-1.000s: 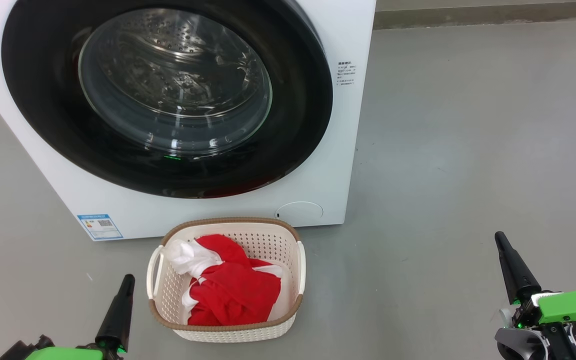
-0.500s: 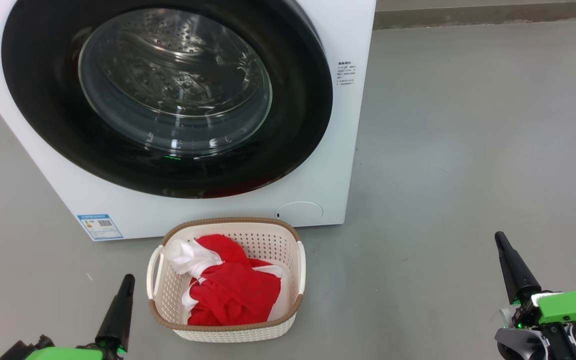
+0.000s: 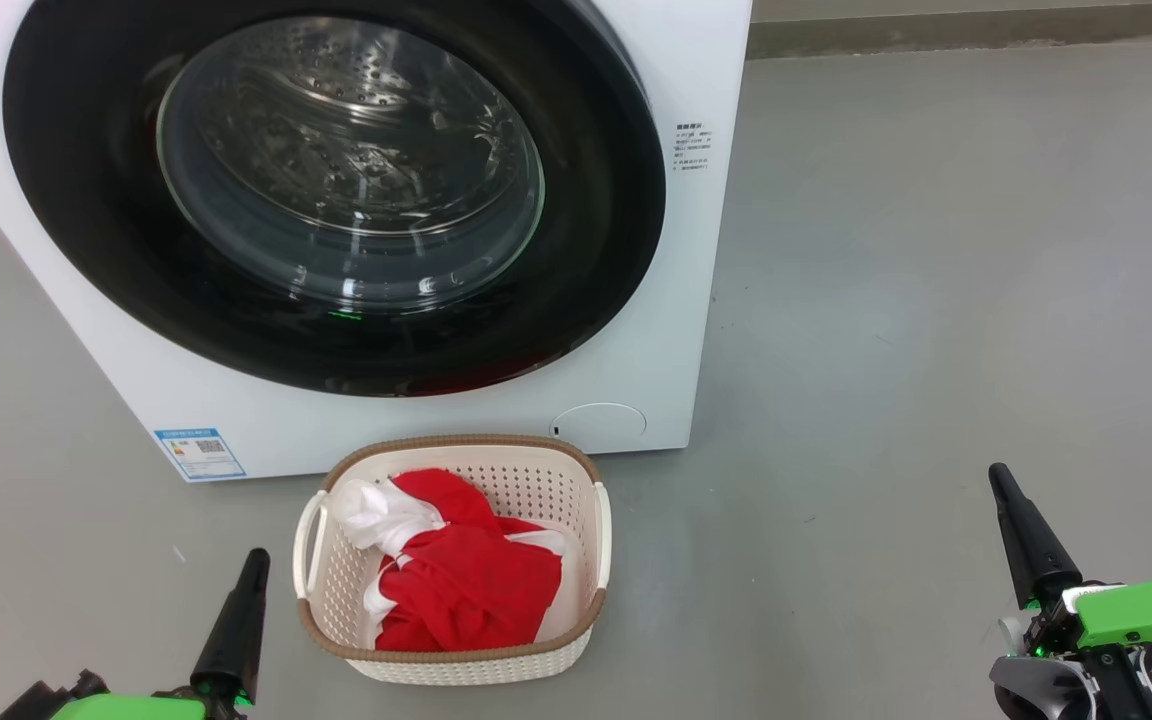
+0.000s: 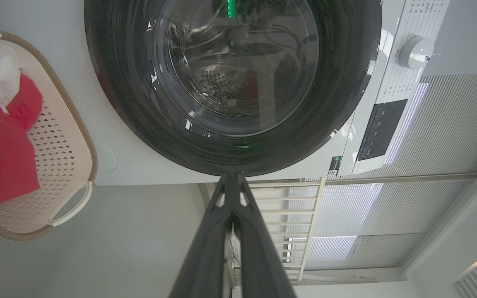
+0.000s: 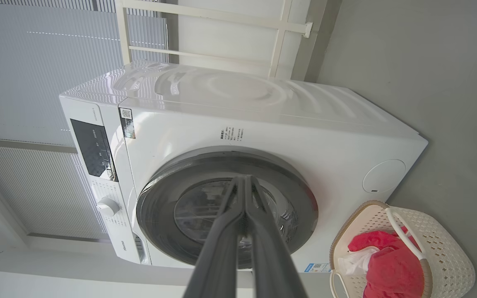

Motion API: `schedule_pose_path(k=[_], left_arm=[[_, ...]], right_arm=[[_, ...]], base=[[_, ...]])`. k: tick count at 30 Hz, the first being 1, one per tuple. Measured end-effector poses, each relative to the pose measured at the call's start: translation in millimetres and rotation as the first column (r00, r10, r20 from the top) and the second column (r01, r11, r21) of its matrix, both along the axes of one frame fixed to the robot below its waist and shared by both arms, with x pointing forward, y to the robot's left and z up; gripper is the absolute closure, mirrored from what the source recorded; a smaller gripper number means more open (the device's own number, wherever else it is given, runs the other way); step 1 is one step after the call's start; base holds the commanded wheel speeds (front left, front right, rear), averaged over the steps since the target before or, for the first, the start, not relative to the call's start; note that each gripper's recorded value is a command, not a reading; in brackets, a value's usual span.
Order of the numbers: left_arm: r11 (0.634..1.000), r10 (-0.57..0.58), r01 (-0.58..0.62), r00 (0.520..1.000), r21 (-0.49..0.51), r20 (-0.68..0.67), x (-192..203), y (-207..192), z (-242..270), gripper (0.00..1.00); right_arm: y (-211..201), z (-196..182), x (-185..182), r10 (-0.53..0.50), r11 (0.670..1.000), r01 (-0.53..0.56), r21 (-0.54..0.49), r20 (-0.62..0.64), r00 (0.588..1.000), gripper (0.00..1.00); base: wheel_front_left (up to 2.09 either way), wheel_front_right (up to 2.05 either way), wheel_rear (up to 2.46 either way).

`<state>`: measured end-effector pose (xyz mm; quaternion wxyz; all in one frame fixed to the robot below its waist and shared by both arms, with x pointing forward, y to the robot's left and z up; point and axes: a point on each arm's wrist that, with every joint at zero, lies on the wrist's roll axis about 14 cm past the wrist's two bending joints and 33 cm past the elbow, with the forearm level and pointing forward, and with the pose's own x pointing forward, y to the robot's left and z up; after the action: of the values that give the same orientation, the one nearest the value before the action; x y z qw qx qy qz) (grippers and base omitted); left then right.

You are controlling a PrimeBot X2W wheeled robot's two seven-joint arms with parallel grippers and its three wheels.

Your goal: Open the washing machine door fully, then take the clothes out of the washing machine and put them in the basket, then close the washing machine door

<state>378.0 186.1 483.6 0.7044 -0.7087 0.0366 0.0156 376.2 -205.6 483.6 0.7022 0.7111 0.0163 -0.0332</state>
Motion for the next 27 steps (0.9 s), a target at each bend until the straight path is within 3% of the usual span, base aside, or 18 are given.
schedule_pose_path(k=[27], left_arm=[[1.000,0.000,0.000,1.000,0.000,0.000,0.0,0.0,-0.1,1.00]], right_arm=[[0.4,-0.1,0.0,0.001,1.000,-0.001,0.003,0.000,1.000,1.00]], base=[[0.00,0.00,0.00]])
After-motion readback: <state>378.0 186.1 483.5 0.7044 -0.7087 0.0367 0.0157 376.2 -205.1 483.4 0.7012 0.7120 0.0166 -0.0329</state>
